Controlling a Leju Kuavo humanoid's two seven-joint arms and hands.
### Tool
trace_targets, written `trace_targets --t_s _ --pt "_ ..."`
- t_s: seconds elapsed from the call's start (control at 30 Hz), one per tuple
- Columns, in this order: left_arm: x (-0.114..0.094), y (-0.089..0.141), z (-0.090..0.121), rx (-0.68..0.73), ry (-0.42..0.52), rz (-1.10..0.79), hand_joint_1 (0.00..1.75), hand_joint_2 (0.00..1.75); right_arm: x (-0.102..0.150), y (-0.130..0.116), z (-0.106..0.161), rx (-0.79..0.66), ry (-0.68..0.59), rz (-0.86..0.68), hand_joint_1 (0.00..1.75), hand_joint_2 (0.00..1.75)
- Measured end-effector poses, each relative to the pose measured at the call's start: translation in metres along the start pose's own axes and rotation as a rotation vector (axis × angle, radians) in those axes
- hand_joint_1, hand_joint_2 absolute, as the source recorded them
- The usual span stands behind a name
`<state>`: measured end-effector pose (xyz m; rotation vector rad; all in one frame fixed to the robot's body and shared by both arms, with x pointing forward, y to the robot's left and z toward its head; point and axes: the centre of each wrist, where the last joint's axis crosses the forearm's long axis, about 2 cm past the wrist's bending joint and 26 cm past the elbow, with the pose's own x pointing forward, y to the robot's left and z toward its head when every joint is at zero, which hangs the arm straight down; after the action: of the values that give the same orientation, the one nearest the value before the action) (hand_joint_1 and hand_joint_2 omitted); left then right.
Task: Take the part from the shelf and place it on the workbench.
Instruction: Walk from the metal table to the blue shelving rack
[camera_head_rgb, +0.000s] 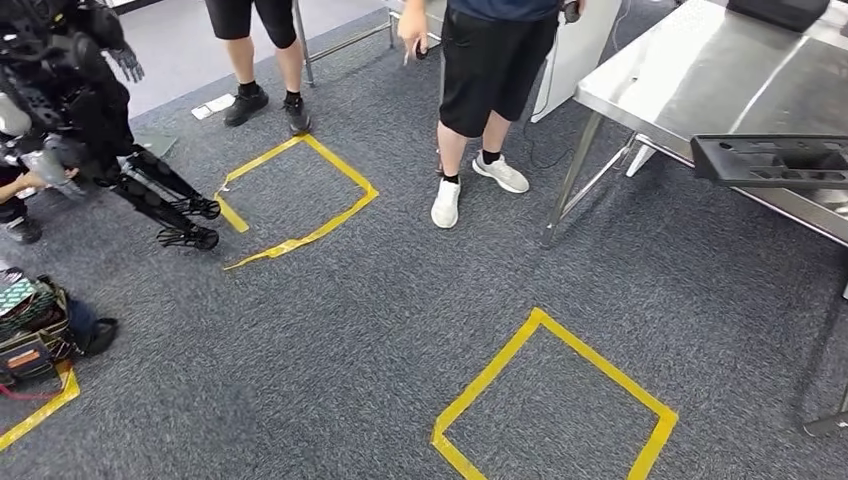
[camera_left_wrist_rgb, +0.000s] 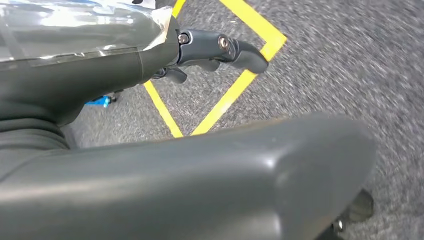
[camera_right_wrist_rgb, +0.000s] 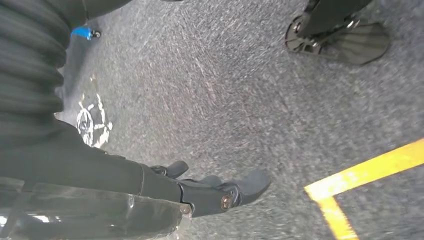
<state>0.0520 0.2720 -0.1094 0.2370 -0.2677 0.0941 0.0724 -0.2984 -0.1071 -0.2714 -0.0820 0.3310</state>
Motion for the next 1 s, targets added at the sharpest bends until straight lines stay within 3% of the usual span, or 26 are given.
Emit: trace_targets --t_s 0.27,0.47,0.57,1.0 --pt "-0.001 -0.001 0.001 0.01 0.031 0.009 0.0 0.0 0.007 0.003 0.001 0.004 -0.017 0.095 0.0 1.75" --pt "-0.003 -0.006 0.003 0.032 0.104 -0.007 0.0 0.0 0.041 0.004 0.007 -0.013 -0.067 0.274 0.0 1.75" --pt "-0.005 -0.005 0.003 0.05 0.097 -0.003 0.0 0.0 0.055 0.006 0.011 -0.019 -0.089 0.325 0.0 1.75" --pt "-0.005 0.005 0.0 0.023 0.049 -0.024 0.0 0.0 0.062 0.008 0.013 -0.032 -0.117 0.311 0.0 1.75"
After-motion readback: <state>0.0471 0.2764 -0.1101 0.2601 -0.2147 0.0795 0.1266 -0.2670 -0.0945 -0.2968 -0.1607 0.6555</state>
